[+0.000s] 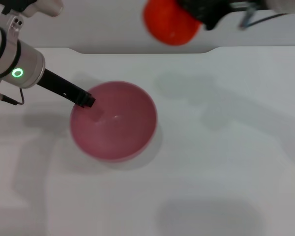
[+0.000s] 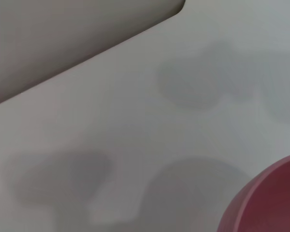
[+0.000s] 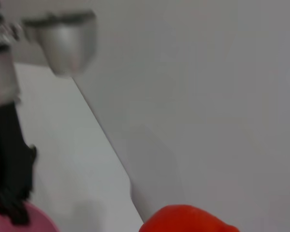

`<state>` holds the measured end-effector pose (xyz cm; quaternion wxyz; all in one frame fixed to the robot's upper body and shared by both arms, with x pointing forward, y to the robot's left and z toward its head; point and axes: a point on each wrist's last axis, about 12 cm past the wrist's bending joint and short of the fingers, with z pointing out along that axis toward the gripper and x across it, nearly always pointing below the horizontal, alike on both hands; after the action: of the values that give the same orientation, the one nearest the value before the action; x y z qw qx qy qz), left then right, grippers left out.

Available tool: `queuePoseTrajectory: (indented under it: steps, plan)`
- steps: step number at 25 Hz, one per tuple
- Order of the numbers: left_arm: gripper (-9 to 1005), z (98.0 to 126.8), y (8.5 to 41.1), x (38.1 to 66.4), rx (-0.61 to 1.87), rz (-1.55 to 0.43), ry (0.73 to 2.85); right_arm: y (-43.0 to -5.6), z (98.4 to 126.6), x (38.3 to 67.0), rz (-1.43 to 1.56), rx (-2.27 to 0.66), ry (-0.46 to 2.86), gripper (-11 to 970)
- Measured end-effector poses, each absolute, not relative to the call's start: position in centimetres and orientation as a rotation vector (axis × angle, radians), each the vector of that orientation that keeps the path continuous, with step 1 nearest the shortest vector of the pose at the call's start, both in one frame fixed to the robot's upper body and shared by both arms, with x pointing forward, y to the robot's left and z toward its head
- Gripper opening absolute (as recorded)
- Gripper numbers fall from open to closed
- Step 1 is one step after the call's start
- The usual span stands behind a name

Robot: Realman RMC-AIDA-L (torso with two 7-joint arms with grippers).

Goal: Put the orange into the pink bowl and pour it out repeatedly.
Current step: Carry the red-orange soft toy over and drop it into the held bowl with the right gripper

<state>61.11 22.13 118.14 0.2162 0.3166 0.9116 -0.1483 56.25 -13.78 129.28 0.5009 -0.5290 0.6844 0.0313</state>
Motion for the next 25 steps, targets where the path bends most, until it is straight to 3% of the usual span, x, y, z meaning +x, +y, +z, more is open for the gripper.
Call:
queuePoseTrajectory:
  steps: [10,22,25]
  plan:
    - [46,118.4,21.4,61.5,0.901,-0.409,2.507,-8.6,126.9,55.1,0.135,-1.487,1.578,177]
    - [46,118.4,21.6,61.5,0.894,-0.406,2.505,-8.5,125.9,55.2,0.157,-1.464,1.591,224]
    - [46,118.3,21.6,61.5,0.893,-0.405,2.507,-8.5,125.8,55.2,0.159,-1.460,1.596,340]
